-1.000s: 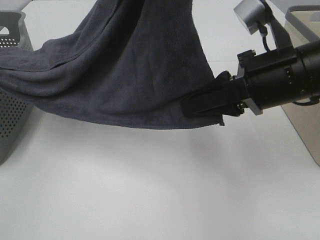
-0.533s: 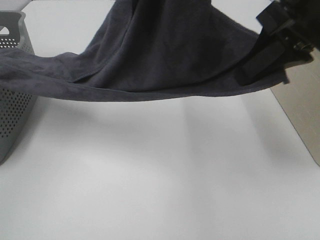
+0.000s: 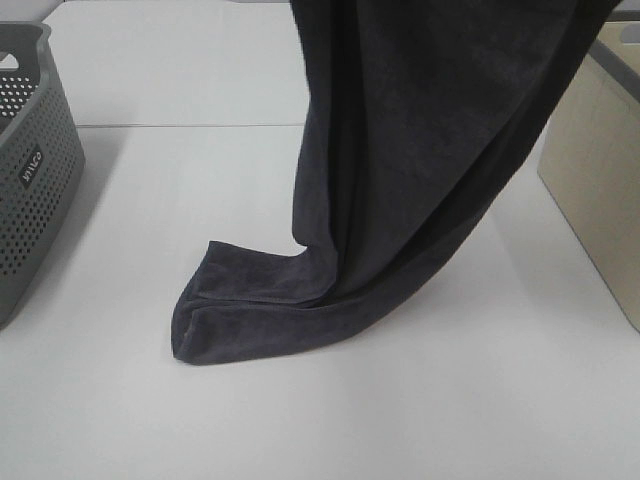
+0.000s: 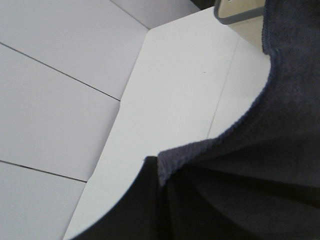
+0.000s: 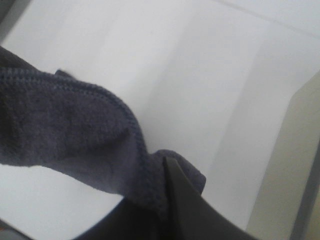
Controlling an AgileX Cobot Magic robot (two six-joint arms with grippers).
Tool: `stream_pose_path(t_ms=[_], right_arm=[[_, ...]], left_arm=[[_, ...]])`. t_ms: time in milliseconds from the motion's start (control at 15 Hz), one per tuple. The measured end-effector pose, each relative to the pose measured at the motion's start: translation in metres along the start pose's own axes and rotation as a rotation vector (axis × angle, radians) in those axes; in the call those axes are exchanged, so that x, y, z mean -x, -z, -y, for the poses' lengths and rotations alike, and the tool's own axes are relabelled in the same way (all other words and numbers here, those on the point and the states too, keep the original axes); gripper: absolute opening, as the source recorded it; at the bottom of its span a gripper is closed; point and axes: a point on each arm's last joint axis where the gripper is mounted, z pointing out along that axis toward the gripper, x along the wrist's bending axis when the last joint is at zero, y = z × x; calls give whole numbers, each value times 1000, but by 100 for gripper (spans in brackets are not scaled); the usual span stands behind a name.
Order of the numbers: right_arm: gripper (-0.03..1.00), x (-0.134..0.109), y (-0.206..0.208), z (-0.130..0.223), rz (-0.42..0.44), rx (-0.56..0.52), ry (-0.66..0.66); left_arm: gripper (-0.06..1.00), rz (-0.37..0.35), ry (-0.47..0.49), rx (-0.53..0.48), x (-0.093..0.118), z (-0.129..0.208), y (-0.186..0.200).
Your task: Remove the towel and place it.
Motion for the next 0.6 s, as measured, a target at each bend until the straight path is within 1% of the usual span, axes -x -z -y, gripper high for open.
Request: stream_pose_path(t_ms=[133, 200, 267, 333, 400, 467, 533, 600], right_arm=[[2, 3, 12, -13, 46, 110, 15], [2, 4, 15, -16, 52, 140, 17], [2, 4, 18, -25, 61, 197, 25], [2, 6, 23, -36, 74, 267, 35], [2, 7, 28, -49, 89, 352, 50], [2, 9, 38, -70, 109, 481, 74], [2, 9, 39, -75, 107, 500, 80], [2, 8, 42, -83, 102, 542, 84]], left_arm=[[0, -63, 12, 5, -4, -1, -4], [0, -114, -16, 10, -7, -1, -6], [0, -172, -55, 29, -12, -3, -7], [0, -241, -107, 66, -19, -6, -8], [0, -296, -120, 104, -28, -5, -10], [0, -373, -61, 160, -49, 6, -14], [0, -386, -50, 171, -54, 9, -15], [0, -410, -17, 185, -64, 17, -16]])
